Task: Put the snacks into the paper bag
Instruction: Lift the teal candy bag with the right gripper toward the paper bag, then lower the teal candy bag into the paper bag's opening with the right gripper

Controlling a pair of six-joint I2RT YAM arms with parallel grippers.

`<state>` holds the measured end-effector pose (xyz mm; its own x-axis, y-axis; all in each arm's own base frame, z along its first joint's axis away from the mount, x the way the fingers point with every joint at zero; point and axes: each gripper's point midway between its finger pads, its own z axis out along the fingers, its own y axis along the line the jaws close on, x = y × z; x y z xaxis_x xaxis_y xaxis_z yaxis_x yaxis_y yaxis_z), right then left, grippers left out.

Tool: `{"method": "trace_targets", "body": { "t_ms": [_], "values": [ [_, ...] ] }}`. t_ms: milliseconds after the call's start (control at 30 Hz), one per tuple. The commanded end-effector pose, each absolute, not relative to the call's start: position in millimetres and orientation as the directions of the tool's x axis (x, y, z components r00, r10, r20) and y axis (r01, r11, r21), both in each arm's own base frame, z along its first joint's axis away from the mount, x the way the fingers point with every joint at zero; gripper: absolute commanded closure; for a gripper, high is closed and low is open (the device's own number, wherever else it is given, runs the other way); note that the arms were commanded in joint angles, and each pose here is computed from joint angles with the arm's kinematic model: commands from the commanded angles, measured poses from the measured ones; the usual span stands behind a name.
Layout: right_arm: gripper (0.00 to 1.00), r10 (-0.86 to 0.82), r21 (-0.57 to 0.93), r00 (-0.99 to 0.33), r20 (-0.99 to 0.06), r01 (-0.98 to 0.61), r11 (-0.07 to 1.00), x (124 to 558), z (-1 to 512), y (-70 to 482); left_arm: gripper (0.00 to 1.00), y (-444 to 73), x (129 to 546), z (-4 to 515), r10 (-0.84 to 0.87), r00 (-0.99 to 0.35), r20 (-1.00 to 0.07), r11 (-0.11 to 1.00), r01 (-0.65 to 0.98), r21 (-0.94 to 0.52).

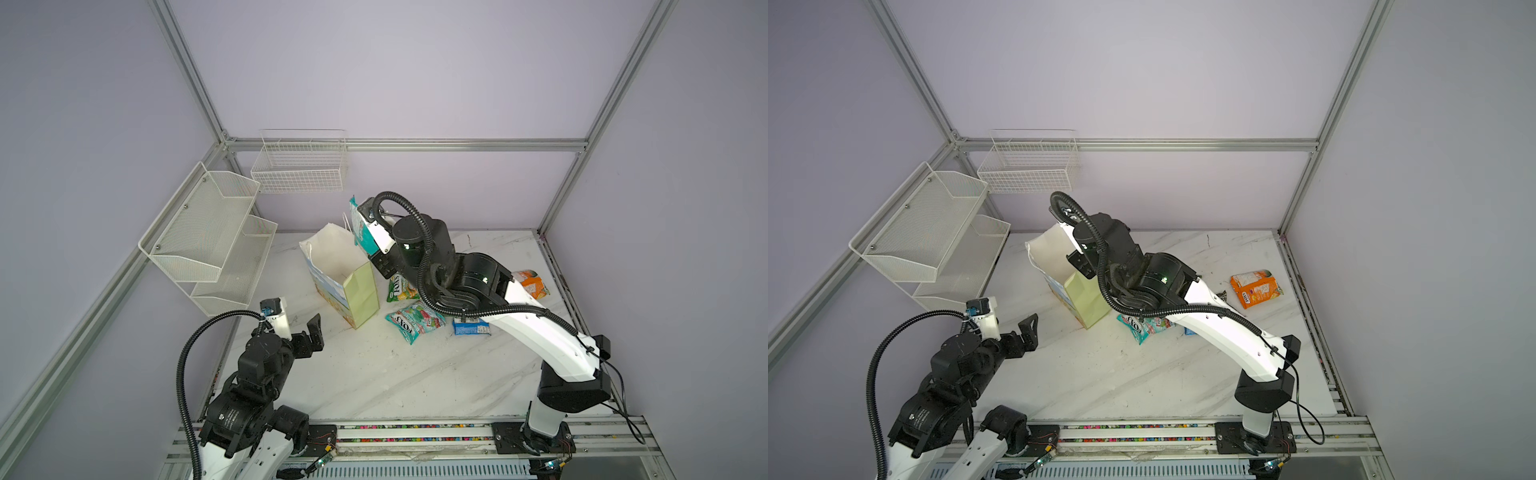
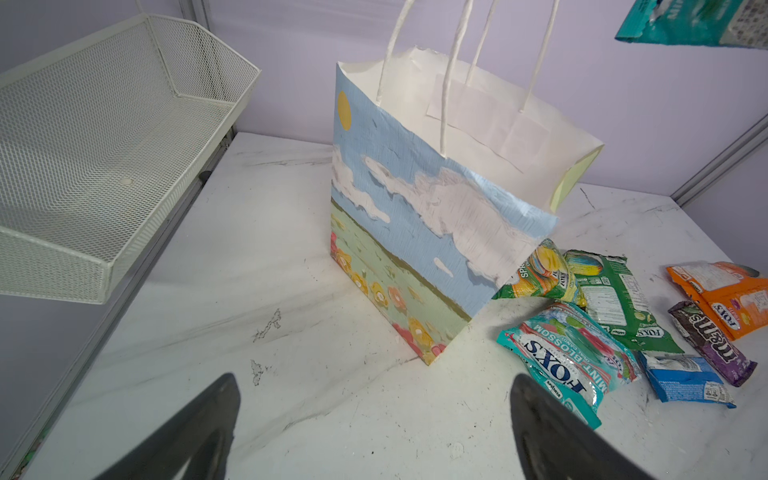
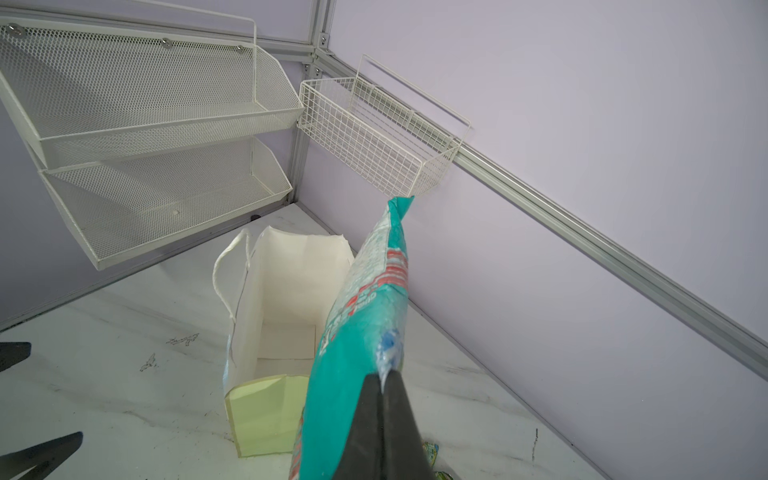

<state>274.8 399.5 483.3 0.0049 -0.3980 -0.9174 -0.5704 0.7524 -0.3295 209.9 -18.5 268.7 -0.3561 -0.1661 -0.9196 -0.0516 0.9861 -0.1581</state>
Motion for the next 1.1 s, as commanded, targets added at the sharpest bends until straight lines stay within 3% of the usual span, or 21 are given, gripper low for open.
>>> {"method": "trace_targets", "body": {
  "t_ms": [0, 1067],
  "values": [
    [1.0, -0.368, -0.345, 0.07, -0.927, -0.541, 0.767, 273, 507, 404, 0.0, -22, 211, 270, -0.175, -0.344, -0.922, 0.984, -0.037, -0.173],
    [1.0, -0.389, -0.407, 0.152, -0.909, -0.532, 0.743, 296, 481, 478, 0.0, -21, 209, 272, -0.181, -0.334, -0.925, 0.983, -0.039, -0.179]
  ]
}}
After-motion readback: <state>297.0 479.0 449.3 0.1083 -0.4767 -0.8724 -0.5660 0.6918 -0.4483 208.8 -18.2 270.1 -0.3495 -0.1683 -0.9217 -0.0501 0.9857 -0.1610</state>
